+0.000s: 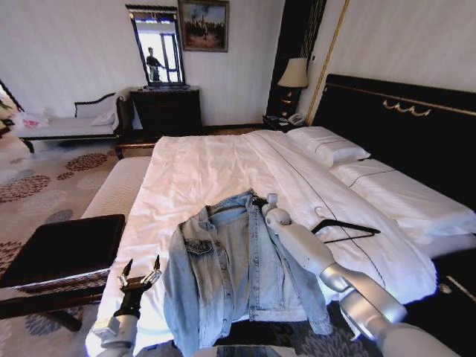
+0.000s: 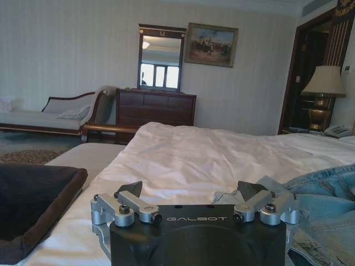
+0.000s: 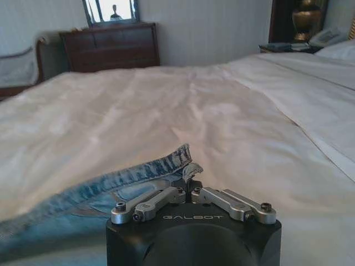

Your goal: Pick up the clothes from the bed and hang them on the clothes hanger.

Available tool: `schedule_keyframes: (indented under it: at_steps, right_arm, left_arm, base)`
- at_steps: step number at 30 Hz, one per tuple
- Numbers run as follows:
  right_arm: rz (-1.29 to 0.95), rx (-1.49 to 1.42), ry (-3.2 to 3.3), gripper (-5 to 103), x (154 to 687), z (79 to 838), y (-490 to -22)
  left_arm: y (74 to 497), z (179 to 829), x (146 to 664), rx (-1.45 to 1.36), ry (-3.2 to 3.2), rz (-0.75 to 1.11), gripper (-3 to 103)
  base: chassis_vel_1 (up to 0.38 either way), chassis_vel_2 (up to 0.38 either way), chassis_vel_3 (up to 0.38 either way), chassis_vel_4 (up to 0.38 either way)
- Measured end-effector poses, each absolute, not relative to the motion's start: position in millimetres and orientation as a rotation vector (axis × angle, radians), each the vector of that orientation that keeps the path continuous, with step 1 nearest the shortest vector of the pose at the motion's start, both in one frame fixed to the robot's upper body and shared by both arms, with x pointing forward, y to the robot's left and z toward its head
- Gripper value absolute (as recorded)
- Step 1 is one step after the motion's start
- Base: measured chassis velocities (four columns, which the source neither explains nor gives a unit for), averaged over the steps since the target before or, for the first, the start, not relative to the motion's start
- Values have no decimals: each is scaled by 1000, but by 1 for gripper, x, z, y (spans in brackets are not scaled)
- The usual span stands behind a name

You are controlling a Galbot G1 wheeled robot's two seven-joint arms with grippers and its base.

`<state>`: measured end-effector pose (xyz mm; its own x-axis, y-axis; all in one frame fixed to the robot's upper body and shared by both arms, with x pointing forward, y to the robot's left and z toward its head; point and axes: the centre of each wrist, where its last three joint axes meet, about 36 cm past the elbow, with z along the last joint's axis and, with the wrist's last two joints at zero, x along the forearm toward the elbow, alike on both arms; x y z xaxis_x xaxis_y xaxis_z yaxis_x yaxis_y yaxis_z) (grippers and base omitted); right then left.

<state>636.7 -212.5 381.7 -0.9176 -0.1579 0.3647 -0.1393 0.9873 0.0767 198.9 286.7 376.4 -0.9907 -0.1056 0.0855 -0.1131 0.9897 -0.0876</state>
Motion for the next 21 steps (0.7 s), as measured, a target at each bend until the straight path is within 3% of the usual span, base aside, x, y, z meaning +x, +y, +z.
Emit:
schedule_keyframes:
  at_steps: [13, 18, 20, 21]
  right_arm:
    - [24, 183, -2731, -1, 638, 335, -215]
    - [16, 201, -2741, 15, 629, 336, -220]
    - [-22, 206, -2751, 26, 621, 337, -230]
    - [-22, 206, -2751, 26, 621, 337, -230]
  left_arm:
    - [271, 380, 194, 127, -3054, 147, 97]
    - [270, 381, 193, 122, -3056, 141, 98]
    - [269, 382, 193, 115, -3055, 141, 98]
    - [269, 382, 193, 115, -3055, 141, 98]
  base:
    - [0, 0, 0, 0]
    - [0, 0, 0, 0]
    - [0, 0, 0, 0]
    - [0, 0, 0, 0]
